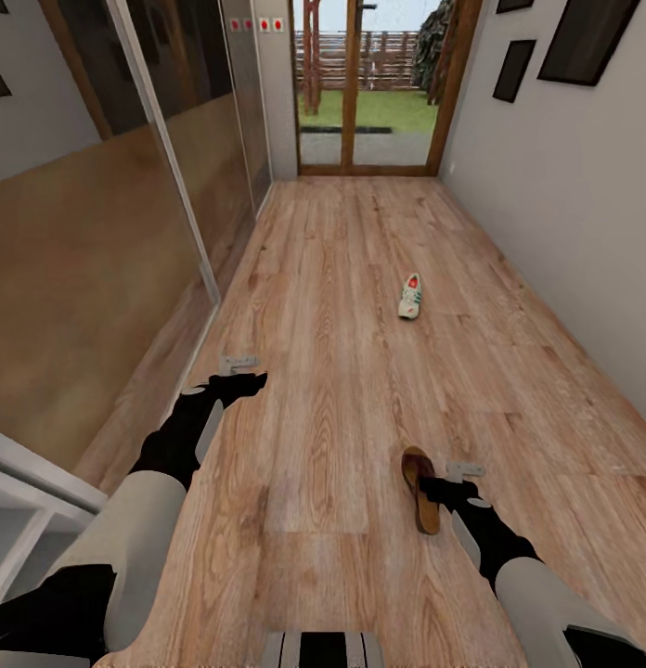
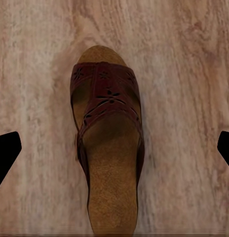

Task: Pick up the two gym shoes and the two sandals from the corridor floor and place them onto the hallstand (shoe rack) in the corridor, making sure they are on the rack and not on the floor. Arrange them so the two gym shoes are next to each other and the two sandals are next to each other.

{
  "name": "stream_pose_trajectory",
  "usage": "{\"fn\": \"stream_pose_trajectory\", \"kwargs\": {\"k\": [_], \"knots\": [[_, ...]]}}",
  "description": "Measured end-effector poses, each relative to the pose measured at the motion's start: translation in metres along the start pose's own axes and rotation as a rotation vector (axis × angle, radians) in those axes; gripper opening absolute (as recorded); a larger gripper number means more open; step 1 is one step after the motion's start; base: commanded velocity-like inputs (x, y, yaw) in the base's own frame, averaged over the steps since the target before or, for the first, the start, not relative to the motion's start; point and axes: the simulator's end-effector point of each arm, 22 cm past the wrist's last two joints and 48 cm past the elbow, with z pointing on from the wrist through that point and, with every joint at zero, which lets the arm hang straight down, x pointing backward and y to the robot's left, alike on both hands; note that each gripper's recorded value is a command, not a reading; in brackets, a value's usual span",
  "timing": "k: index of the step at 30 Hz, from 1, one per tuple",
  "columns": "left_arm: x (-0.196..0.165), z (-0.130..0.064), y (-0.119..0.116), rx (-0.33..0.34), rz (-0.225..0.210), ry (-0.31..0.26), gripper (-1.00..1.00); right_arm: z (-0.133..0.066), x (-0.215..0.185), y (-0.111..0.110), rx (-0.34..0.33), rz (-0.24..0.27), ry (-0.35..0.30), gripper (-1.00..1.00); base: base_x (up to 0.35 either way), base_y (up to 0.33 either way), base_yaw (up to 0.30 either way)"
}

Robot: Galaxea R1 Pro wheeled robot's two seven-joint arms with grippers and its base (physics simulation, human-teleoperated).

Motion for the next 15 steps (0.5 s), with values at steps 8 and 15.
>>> {"fn": "stream_pose_trajectory", "kwargs": {"k": [8, 15], "knots": [[0.031, 0.017, 0.004, -0.003, -0.005, 0.045, 1.0, 0.012, 0.027, -0.001, 0.004, -0.006, 0.044, 1.0, 0.0, 0.0, 0.065], [0.058, 0.03, 0.008, -0.005, -0.009, 0.085, 1.0, 0.022, 0.05, -0.002, 0.008, -0.01, 0.082, 1.0, 0.0, 0.0, 0.063]]}}
